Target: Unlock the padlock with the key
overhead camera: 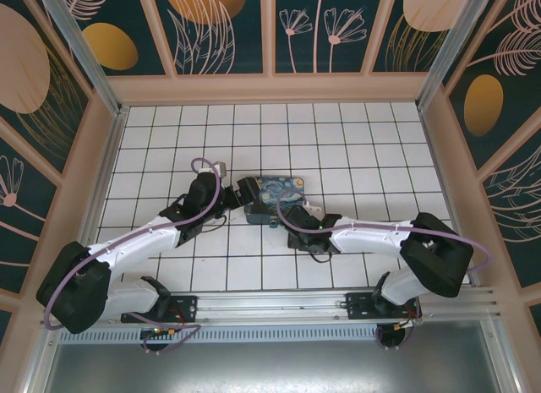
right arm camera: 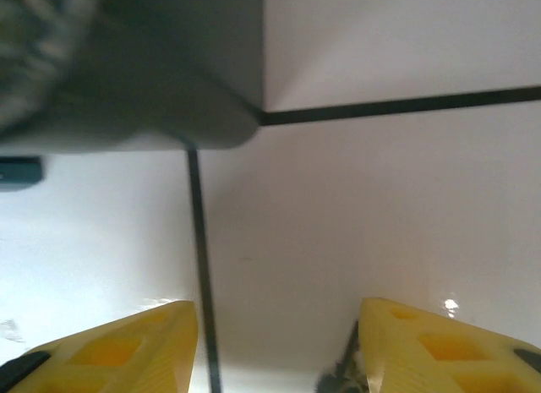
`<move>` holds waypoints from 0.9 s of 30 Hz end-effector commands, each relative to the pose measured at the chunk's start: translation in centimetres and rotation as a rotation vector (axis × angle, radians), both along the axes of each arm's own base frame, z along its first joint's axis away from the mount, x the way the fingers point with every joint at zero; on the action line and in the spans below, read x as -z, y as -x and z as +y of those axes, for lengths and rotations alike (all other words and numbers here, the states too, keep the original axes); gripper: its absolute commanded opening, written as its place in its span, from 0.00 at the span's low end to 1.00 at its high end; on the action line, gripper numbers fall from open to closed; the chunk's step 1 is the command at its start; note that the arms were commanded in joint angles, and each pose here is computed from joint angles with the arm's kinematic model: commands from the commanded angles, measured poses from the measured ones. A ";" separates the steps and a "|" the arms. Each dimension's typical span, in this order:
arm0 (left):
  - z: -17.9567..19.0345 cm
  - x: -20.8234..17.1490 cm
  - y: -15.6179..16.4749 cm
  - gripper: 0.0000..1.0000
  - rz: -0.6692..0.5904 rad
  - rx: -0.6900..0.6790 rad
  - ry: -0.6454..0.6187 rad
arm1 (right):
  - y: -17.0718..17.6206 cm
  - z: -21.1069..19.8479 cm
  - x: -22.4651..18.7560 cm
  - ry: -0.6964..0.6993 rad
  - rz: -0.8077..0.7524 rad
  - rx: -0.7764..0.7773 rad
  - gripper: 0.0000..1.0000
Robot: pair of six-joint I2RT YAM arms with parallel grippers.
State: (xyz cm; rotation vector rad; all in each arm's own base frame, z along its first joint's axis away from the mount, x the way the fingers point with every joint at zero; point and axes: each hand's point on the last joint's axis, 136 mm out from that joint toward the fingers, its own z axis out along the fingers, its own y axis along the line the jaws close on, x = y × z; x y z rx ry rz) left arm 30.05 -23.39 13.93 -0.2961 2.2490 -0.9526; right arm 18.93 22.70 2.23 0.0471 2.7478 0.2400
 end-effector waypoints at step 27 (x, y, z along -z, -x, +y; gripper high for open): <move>-0.5 0.5 0.0 0.99 -0.007 0.018 0.017 | 1.3 -1.5 0.6 0.094 -0.010 -0.140 0.54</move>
